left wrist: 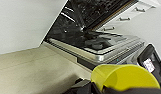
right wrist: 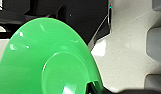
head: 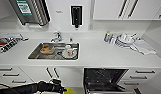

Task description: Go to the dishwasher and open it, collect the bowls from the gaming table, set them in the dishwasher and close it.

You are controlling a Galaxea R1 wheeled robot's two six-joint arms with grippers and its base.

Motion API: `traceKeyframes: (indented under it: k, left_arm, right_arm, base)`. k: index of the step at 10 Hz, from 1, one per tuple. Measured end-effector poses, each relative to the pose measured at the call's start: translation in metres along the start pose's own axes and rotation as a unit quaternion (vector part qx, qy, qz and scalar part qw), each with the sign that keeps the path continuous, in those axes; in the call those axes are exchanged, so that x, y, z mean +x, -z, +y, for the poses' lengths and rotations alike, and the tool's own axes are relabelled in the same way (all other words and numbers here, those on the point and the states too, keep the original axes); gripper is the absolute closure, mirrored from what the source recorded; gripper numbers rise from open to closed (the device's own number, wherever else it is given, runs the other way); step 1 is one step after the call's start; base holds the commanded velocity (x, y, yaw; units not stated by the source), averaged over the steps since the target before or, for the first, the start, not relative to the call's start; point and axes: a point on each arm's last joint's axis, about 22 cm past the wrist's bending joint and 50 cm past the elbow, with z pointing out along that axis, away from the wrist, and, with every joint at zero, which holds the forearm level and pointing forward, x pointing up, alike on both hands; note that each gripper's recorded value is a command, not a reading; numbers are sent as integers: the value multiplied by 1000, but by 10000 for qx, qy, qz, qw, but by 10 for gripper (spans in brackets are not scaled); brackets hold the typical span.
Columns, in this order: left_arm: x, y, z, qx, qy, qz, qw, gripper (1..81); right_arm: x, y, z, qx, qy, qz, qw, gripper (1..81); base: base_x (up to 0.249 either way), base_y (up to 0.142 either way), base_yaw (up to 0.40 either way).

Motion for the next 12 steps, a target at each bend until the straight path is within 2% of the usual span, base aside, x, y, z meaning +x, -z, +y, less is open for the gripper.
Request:
traceKeyframes:
  k: [2,4,5,7,9,10,11,12]
  left_arm:
    - [37,-21,46,-338,-148,14,9993,811]
    - [72,-40,91,-628,-359,34,9974,811]
    - [88,-45,108,-708,-458,60,9964,811]
    - [114,-57,137,-827,-535,62,9951,811]
    - [129,-75,180,-1056,-639,-5,9923,811]
    - [132,-86,202,-1182,-766,-24,9900,10]
    - [131,-96,217,-1280,-686,-88,9894,10]
    - [130,-100,220,-1288,-673,-116,9893,10]
  right_arm:
    - [0,-1,-2,15,-1,-5,10000,811]
    - [0,-2,-6,39,0,-6,10000,811]
    - [0,-2,-7,43,0,-7,10000,811]
    - [0,-4,-14,85,-4,-7,10000,811]
    - [1,-8,-24,147,-6,-2,9999,811]
    - [1,-8,-24,147,-5,-3,9999,811]
    - [1,-7,-23,143,-8,-2,9999,811]
    - [2,-8,-23,144,0,2,9999,811]
  base:
    - [0,0,0]
    - [0,0,0]
    - [0,0,0]
    - [0,0,0]
    - [0,0,0]
    - [0,0,0]
    - [0,0,0]
    - [0,0,0]
